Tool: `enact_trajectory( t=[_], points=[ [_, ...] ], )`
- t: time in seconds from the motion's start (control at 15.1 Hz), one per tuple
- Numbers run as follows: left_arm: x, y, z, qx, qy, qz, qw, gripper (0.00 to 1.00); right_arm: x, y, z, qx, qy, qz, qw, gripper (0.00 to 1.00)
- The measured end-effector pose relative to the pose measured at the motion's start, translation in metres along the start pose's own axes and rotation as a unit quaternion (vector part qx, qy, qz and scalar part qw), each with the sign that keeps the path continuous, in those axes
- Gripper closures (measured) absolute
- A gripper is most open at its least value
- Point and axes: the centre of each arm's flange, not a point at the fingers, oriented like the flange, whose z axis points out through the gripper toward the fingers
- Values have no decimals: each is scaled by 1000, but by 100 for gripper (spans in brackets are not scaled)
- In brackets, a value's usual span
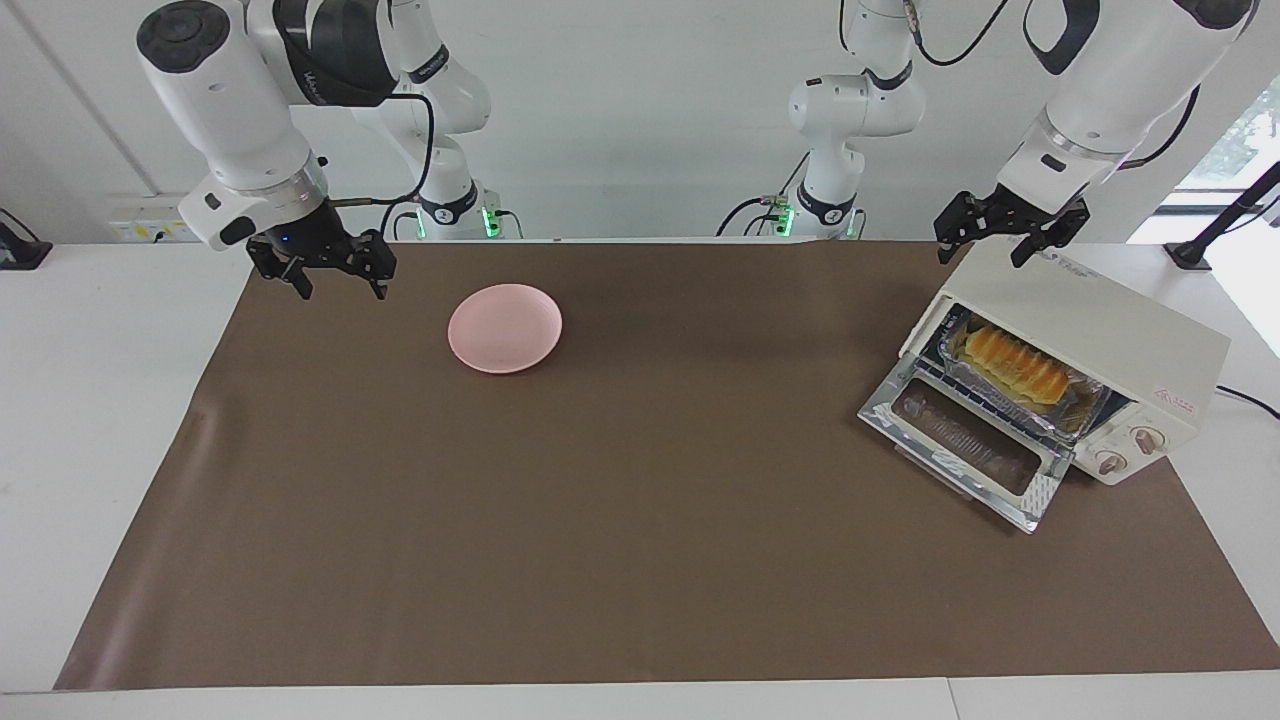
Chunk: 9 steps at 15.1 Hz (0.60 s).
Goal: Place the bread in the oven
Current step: 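Release the tray and draw the left gripper back from the oven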
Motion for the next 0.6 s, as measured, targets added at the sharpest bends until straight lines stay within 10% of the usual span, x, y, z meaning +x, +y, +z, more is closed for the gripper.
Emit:
enact_trajectory(
  t=[0.6],
  points=[
    [2, 1, 20, -1, -20, 1, 1000, 0, 0, 0, 0, 0, 0, 0, 1000, 0]
  ],
)
